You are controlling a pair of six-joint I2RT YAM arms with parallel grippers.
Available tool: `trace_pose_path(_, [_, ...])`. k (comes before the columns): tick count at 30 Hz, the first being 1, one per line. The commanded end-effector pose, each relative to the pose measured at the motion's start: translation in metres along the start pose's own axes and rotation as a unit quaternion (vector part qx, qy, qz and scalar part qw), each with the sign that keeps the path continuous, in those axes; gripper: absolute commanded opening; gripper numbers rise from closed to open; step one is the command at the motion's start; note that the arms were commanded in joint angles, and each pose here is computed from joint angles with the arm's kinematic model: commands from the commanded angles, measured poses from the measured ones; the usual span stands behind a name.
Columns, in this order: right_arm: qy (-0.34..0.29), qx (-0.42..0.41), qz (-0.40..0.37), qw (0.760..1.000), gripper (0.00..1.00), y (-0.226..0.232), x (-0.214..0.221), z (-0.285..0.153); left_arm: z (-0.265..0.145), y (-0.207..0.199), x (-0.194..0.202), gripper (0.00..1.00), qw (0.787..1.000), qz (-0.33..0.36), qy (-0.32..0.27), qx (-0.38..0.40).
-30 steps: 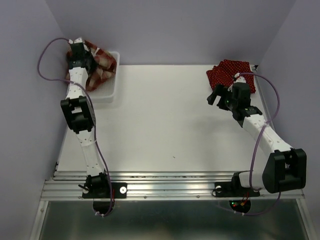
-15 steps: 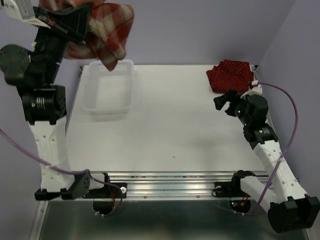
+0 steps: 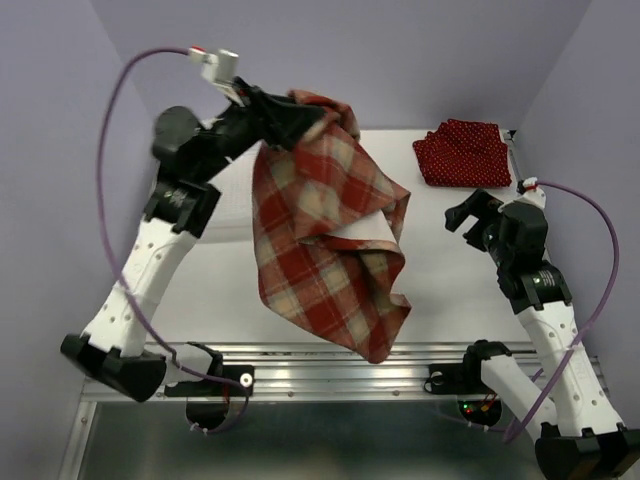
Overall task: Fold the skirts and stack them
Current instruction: Move the skirt to the center of the board
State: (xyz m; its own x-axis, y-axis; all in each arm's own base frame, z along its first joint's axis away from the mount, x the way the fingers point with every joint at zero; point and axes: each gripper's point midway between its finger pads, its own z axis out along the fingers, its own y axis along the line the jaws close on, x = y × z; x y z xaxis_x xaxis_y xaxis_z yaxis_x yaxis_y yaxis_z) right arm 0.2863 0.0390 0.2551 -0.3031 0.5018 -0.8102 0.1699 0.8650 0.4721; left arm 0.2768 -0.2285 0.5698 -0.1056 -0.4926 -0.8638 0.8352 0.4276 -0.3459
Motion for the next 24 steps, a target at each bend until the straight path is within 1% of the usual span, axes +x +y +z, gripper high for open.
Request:
trace_pose_path(1, [-0.004,0.057,0.016,0.998,1.00,-0.013,-0.009,-0.007,0.028,0.060,0.105,0.98,0.992,-0.053,0.088,-0.078])
trace_pose_path(2, [0.001,0.057,0.014,0.998,1.00,-0.012,-0.009,-0.007,0.032,0.065,0.133,0.99,0.987,-0.063,0.117,-0.091])
trace_pose_path(3, [0.009,0.057,0.010,0.998,1.00,-0.012,-0.006,-0.005,0.033,0.095,0.171,0.99,0.976,-0.069,0.152,-0.138])
trace_pose_path(4, [0.018,0.045,0.002,0.999,1.00,-0.007,-0.005,-0.004,0.030,0.111,0.215,0.99,0.961,-0.082,0.205,-0.168])
trace_pose_path(5, [0.017,0.044,-0.004,0.999,1.00,-0.007,-0.005,-0.004,0.023,0.119,0.223,0.99,0.954,-0.082,0.218,-0.191])
trace_pose_path(6, [0.025,0.029,-0.008,0.999,1.00,-0.002,-0.003,-0.003,0.019,0.134,0.253,0.99,0.940,-0.081,0.249,-0.219])
trace_pose_path(8, [0.044,0.002,-0.015,0.999,1.00,0.007,0.004,-0.001,-0.001,0.152,0.289,0.99,0.913,-0.084,0.293,-0.271])
trace_pose_path(10, [0.058,-0.023,-0.024,0.998,1.00,0.015,0.010,0.002,-0.015,0.159,0.299,0.99,0.903,-0.084,0.300,-0.295])
trace_pose_path(11, [0.080,-0.053,-0.026,0.995,1.00,0.024,0.019,0.002,-0.022,0.157,0.294,0.99,0.904,-0.080,0.292,-0.302])
trace_pose_path(12, [0.099,-0.059,-0.029,0.993,1.00,0.024,0.029,0.006,-0.043,0.169,0.306,0.99,0.890,-0.076,0.298,-0.338])
trace_pose_path(13, [0.109,-0.069,-0.032,0.991,1.00,0.026,0.034,0.005,-0.052,0.170,0.306,0.99,0.885,-0.076,0.296,-0.351])
trace_pose_path(14, [0.128,-0.077,-0.036,0.988,1.00,0.029,0.044,0.006,-0.061,0.166,0.299,0.99,0.885,-0.075,0.287,-0.358])
trace_pose_path(15, [0.136,-0.078,-0.039,0.987,1.00,0.028,0.049,0.007,-0.084,0.178,0.309,0.99,0.869,-0.065,0.291,-0.396])
trace_pose_path(17, [0.158,-0.069,-0.050,0.984,1.00,0.020,0.065,0.009,-0.111,0.182,0.313,0.99,0.852,-0.062,0.291,-0.431])
trace_pose_path(18, [0.167,-0.066,-0.054,0.982,1.00,0.018,0.072,0.010,-0.132,0.186,0.313,0.99,0.837,-0.067,0.277,-0.466])
trace_pose_path(19, [0.179,-0.055,-0.052,0.981,1.00,0.011,0.082,0.012,-0.146,0.186,0.316,0.99,0.828,-0.072,0.280,-0.481])
trace_pose_path(20, [0.189,-0.048,-0.051,0.979,1.00,0.008,0.091,0.014,-0.163,0.184,0.322,0.99,0.820,-0.083,0.277,-0.493])
trace_pose_path(21, [0.203,-0.039,-0.047,0.977,1.00,0.001,0.102,0.016,-0.172,0.183,0.326,0.99,0.817,-0.085,0.277,-0.499])
trace_pose_path(22, [0.210,-0.044,-0.051,0.975,1.00,0.003,0.106,0.016,-0.180,0.183,0.330,0.99,0.813,-0.088,0.278,-0.503])
trace_pose_path(23, [0.226,-0.045,-0.050,0.972,1.00,0.000,0.118,0.017,-0.196,0.185,0.338,0.99,0.803,-0.095,0.275,-0.520])
trace_pose_path(24, [0.234,-0.052,-0.054,0.969,1.00,0.003,0.125,0.016,-0.195,0.186,0.335,0.99,0.804,-0.096,0.271,-0.520])
